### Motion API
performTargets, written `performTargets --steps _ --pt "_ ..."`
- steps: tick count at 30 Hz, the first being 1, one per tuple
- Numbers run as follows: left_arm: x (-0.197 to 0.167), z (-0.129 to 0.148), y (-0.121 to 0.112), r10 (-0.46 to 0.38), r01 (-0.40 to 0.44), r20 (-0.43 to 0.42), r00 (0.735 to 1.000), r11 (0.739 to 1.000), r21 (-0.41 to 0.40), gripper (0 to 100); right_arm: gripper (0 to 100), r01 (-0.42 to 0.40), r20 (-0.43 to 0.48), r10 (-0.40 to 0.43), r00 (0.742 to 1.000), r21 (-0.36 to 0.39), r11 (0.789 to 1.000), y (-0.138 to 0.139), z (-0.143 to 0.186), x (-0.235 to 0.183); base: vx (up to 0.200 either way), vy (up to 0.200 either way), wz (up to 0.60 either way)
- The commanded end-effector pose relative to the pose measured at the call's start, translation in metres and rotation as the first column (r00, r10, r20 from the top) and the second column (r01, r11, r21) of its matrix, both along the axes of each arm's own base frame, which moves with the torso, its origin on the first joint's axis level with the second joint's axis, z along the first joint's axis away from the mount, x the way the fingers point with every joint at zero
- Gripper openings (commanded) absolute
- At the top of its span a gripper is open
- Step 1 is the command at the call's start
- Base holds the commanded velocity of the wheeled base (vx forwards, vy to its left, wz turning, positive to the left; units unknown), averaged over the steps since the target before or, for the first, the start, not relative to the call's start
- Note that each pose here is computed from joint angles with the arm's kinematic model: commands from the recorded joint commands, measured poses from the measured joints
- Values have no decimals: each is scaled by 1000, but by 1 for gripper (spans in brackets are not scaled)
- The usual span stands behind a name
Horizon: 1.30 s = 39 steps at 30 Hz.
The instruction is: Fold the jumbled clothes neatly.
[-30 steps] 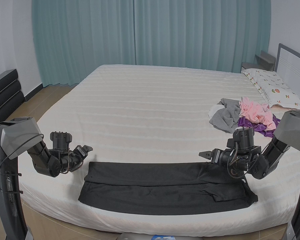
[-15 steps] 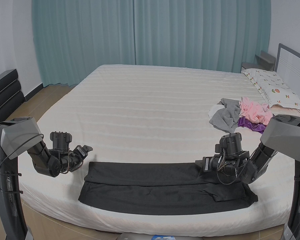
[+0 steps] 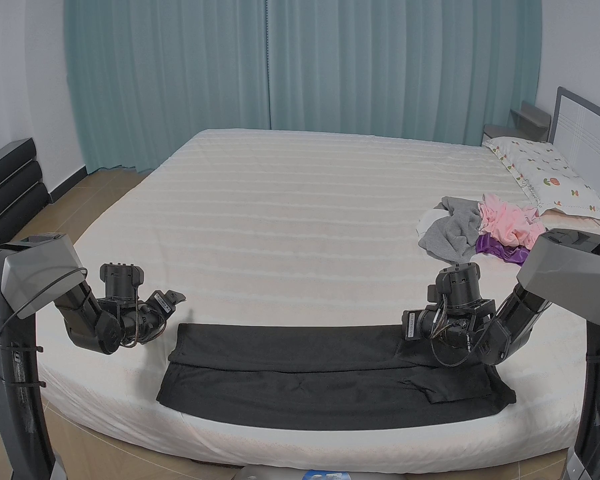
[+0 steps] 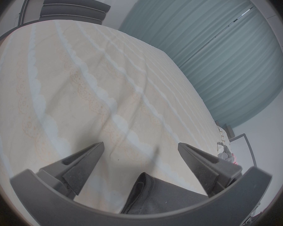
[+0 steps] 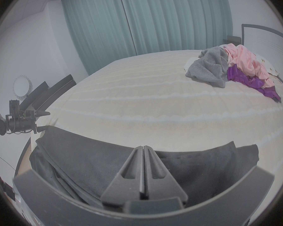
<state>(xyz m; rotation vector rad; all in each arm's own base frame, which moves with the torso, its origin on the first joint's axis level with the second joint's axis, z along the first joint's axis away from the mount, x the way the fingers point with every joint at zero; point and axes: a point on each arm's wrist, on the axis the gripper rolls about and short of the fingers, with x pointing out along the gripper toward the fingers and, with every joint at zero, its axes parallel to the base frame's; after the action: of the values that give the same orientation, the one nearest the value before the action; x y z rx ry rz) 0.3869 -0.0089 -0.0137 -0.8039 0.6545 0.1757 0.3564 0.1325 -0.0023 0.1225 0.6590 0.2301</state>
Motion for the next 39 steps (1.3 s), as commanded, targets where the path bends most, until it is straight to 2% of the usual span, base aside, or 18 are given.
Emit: performTargets --steps 1,2,13,14,23,38,39 --pt "0 -1 0 -1 1 -2 1000 1000 -1 100 0 -2 -3 2 1000 -6 1000 0 1 -1 0 0 0" --pt "0 -1 0 -1 1 -2 1000 1000 -1 100 100 -4 -9 4 1000 -11 1000 -1 0 -1 0 0 0" --pt "0 -1 0 -1 1 -2 1000 1000 -1 100 100 -16 -51 14 999 -42 999 -2 -8 -5 0 0 0" --pt "0 0 0 -1 1 0 1000 1000 -1 100 0 -18 -49 16 999 -44 999 -2 -8 -5 0 0 0" --pt "0 0 0 0 0 1 1000 1000 -2 100 0 -30 -48 27 998 -58 998 -2 -8 -5 0 0 0" --pt "0 0 0 1 -1 1 1000 1000 -1 100 0 -26 -14 25 1000 -42 999 1 -5 1 0 0 0" --pt "0 0 0 1 -1 1 1000 1000 -1 100 100 -26 -13 25 1000 -41 999 1 -5 2 0 0 0"
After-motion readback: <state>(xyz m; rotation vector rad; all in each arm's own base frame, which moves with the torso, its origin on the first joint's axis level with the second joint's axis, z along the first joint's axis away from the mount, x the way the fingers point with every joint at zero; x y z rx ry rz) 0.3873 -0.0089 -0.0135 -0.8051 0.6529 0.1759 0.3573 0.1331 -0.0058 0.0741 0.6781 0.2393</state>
